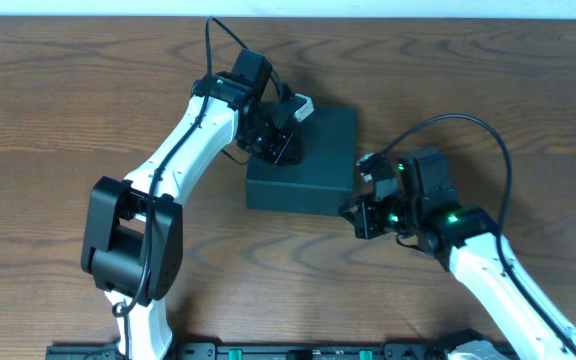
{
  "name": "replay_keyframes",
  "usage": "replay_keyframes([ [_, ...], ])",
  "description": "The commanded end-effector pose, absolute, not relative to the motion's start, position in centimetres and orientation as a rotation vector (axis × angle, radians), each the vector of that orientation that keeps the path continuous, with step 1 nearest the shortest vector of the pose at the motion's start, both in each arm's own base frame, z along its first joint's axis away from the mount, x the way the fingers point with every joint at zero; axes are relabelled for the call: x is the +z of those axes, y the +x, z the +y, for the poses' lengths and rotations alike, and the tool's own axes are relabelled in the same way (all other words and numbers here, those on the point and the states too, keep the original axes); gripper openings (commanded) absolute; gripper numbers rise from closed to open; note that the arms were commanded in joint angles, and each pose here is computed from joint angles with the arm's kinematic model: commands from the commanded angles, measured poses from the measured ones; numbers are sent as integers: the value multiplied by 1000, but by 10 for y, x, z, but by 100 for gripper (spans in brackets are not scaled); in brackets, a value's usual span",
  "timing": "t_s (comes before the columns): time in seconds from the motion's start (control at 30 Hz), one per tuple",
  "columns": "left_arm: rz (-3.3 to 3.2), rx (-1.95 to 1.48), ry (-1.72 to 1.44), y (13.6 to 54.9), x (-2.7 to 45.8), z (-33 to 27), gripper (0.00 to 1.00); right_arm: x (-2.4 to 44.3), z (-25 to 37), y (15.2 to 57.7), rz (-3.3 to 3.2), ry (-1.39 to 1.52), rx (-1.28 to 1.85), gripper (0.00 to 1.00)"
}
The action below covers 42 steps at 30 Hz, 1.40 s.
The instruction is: Pack container
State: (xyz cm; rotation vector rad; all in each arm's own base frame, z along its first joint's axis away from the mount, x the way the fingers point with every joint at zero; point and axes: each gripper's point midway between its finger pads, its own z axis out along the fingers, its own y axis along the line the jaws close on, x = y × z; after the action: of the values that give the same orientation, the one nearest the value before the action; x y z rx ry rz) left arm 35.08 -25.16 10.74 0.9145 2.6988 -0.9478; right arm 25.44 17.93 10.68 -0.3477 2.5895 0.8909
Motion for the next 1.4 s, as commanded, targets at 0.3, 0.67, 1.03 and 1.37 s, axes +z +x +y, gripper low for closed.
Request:
replay_keyframes([
  [0.3, 2743, -977, 927, 351, 81, -251, 6, 72, 195, 255, 2690, -318, 784, 1],
  [0.67, 2788, -990, 917, 348, 68, -250, 6, 67, 205, 268, 2580, -315, 385, 1],
  [1.03, 2816, -994, 930, 342, 63, -247, 6, 54, 211, 262, 2472, -311, 38, 2],
  [1.37, 2822, -995, 937, 340, 63, -247, 6, 28, 221, 271, 2451, -270, -7, 1],
])
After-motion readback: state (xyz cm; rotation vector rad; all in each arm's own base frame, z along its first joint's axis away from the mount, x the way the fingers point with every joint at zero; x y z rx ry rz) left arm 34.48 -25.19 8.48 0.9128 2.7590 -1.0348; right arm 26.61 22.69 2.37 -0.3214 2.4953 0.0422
